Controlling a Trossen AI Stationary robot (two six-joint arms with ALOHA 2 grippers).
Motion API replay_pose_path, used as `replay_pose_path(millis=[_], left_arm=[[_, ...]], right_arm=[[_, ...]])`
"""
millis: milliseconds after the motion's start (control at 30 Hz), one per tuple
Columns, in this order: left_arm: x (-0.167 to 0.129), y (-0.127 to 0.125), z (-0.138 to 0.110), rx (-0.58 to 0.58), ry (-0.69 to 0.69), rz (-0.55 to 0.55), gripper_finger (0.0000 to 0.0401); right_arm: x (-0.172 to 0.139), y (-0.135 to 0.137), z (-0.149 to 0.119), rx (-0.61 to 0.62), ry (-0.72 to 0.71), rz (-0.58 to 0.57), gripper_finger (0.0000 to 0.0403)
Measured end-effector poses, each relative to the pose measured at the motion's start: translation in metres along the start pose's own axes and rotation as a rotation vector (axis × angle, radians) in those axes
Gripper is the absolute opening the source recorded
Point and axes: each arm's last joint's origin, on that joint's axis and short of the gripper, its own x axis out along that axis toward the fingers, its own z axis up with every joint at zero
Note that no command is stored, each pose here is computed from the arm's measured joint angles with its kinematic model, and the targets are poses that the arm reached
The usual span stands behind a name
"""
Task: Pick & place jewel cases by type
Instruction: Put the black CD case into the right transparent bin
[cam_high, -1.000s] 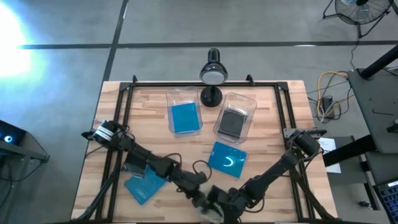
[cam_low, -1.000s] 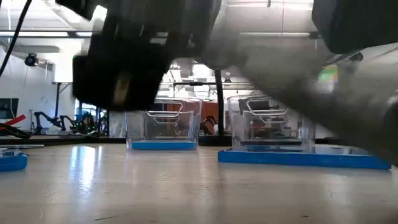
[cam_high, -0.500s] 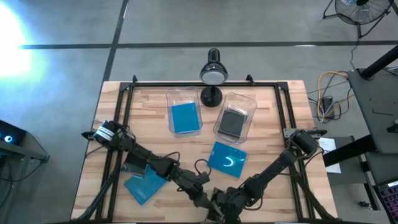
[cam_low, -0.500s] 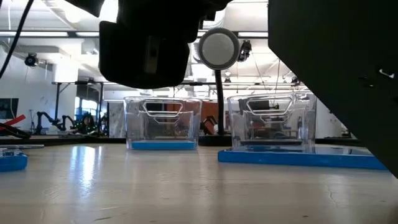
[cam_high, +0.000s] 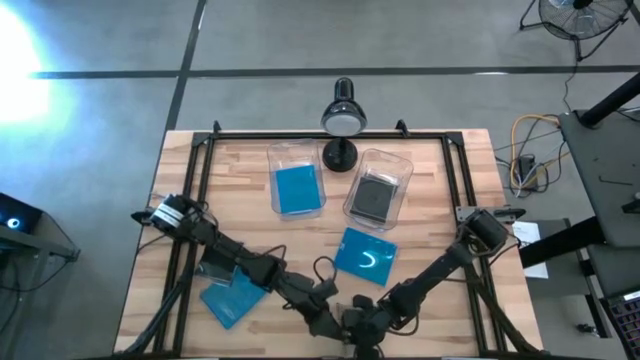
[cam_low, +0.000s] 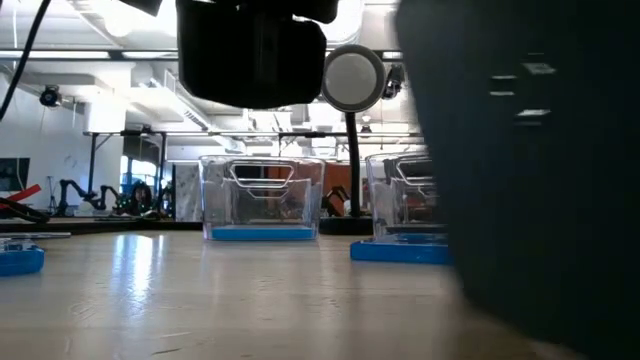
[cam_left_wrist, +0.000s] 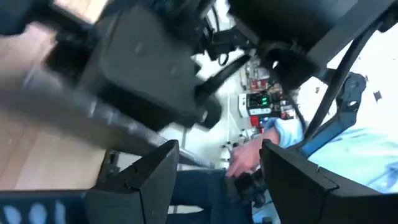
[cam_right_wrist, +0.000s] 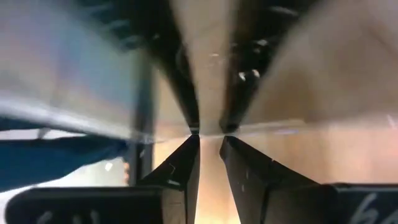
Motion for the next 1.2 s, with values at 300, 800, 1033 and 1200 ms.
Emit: replay_pose_path(millis=[300, 800, 1033, 1200], left_arm=[[0.0, 0.0, 0.001, -0.014, -0.005, 0.005, 0.0213], [-0.005, -0.004, 0.002, 0.266, -0.014, 0.03, 0.0213], [-0.025, -0.008, 0.006, 0.49, 0.016, 0.235, 0.0214], [-0.029, -0.01, 0.008, 0.686, 0.085, 0.46, 0.0214]], right_arm=[[0.001, -0.005, 0.007, -0.029, -0.055, -0.039, 0.0071], [0.0, -0.002, 0.003, -0.024, -0.012, -0.008, 0.0074], [0.0, -0.002, 0.002, -0.032, -0.004, -0.002, 0.0073], [0.0, -0.002, 0.002, -0.033, -0.004, 0.002, 0.0076]])
